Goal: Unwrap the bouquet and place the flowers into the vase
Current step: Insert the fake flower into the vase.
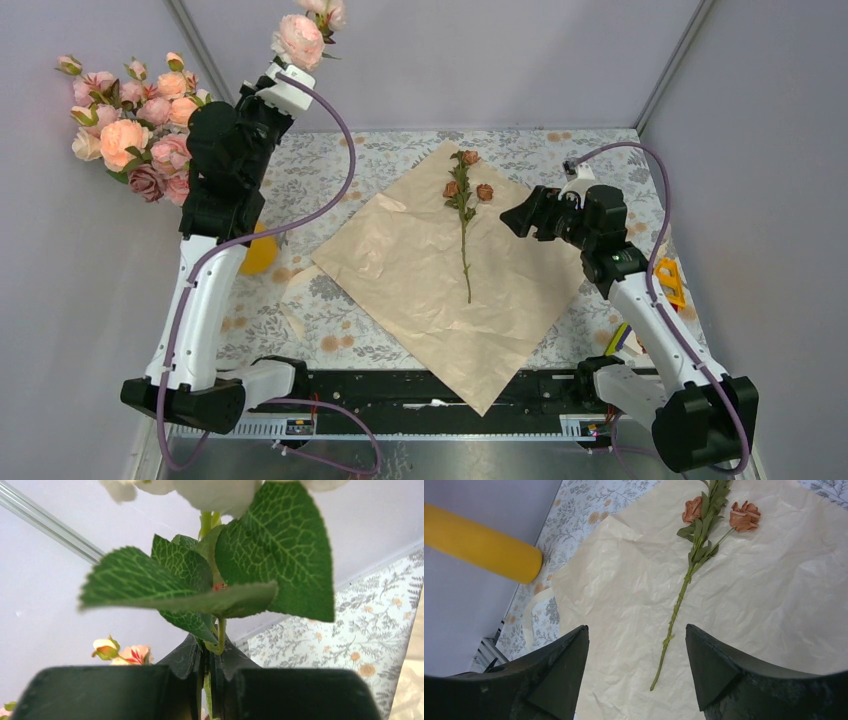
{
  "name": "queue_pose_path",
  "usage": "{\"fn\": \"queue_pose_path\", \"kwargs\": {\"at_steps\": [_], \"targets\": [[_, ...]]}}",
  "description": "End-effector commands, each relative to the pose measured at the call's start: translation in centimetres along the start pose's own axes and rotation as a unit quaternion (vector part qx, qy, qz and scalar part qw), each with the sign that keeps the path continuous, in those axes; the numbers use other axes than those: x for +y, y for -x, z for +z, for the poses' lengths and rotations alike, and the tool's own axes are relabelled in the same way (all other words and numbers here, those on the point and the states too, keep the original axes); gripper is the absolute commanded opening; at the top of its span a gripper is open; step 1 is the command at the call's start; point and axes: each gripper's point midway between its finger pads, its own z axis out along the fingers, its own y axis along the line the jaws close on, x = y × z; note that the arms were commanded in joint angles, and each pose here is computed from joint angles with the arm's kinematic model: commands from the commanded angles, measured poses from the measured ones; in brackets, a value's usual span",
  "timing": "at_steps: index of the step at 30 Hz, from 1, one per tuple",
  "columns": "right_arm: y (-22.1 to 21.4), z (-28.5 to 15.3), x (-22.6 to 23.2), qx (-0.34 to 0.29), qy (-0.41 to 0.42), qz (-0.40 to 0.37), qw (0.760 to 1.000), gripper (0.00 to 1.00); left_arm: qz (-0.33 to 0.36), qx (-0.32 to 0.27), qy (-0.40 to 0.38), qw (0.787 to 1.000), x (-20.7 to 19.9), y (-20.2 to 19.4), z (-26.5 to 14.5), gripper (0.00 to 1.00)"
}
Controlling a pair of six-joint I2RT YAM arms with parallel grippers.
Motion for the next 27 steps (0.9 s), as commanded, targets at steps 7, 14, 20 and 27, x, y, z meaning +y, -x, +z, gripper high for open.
{"fn": "queue_pose_path", "kwargs": {"at_steps": [7, 14, 20, 27], "targets": [[-0.1, 0.4, 0.8, 0.002, 0.033, 0.018, 0.999, 0.76, 0.016, -0.065, 0.034, 0.997, 3.7, 4.6, -0.4, 0.00], [-0.5, 0.4, 1.0, 0.010, 0.040, 0.023, 0.999, 0.75, -0.014, -0.041, 0.031, 0.999, 2.8, 2.1, -0.4, 0.00], [-0.7, 0.3, 1.2, 0.013, 0.045, 0.022, 0.999, 0.74, -0.064, -0.023, 0.040, 0.997, 2.4, -0.6, -0.7, 0.00], [-0.9, 0.2, 1.4, 0.016, 0.051, 0.024, 0.998, 0.74, -0.106, -0.012, 0.056, 0.993, 2.9, -2.5, -0.8, 0.00]]}}
